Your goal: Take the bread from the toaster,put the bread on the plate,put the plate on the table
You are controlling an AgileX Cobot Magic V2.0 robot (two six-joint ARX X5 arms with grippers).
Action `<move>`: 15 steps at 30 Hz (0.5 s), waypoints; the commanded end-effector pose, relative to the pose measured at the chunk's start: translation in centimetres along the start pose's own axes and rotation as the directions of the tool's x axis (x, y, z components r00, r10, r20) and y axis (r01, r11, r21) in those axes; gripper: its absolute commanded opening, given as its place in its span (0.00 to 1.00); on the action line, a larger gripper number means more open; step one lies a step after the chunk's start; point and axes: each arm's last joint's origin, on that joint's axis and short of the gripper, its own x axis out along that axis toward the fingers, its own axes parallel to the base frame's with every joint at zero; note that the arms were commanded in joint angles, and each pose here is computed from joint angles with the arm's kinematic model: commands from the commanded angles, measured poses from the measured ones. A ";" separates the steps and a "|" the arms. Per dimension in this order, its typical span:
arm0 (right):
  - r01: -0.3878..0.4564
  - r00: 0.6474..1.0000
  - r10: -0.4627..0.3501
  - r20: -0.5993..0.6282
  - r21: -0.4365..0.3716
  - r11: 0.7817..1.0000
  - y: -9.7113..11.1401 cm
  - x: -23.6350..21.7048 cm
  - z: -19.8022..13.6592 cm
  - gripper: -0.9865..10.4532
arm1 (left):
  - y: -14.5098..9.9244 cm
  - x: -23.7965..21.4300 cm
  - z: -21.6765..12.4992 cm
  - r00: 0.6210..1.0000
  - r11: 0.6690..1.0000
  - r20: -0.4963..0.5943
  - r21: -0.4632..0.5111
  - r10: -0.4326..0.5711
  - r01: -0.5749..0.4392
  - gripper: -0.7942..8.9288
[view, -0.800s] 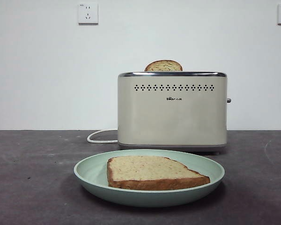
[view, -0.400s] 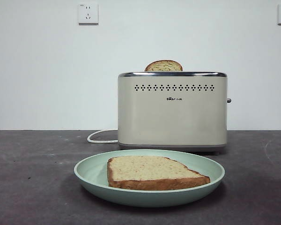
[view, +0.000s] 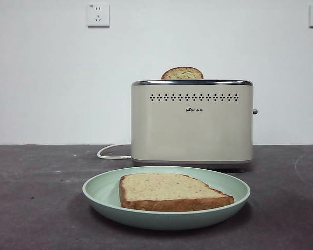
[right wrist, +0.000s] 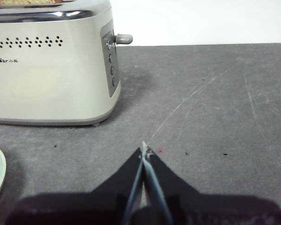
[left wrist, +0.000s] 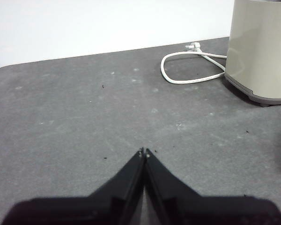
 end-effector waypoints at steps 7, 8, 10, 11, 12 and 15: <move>-0.001 1.000 0.001 -0.015 0.003 1.000 0.0 0.1 -0.4 0.09 | 0.0 0.1 -0.3 1.000 1.000 -0.004 -0.009 0.003 -0.003 0.08; -0.001 1.000 0.001 -0.015 0.003 1.000 0.0 0.1 -0.4 0.09 | 0.0 0.1 -0.3 1.000 1.000 -0.004 -0.009 0.003 -0.003 0.08; -0.001 1.000 0.001 -0.015 0.003 1.000 0.0 0.1 -0.4 0.09 | 0.0 0.1 -0.3 1.000 1.000 -0.004 -0.009 0.003 -0.003 0.08; -0.001 1.000 0.001 -0.015 0.003 1.000 0.0 0.1 -0.4 0.09 | 0.0 0.1 -0.3 1.000 1.000 -0.004 -0.009 0.003 -0.003 0.08; -0.001 1.000 0.001 -0.015 0.003 1.000 0.0 0.1 -0.4 0.09 | 0.0 0.1 -0.3 1.000 1.000 -0.004 -0.009 0.003 -0.003 0.08; -0.001 1.000 0.001 -0.015 0.003 1.000 0.0 0.1 -0.4 0.09 | 0.0 0.1 -0.3 1.000 1.000 -0.004 -0.009 0.003 -0.003 0.08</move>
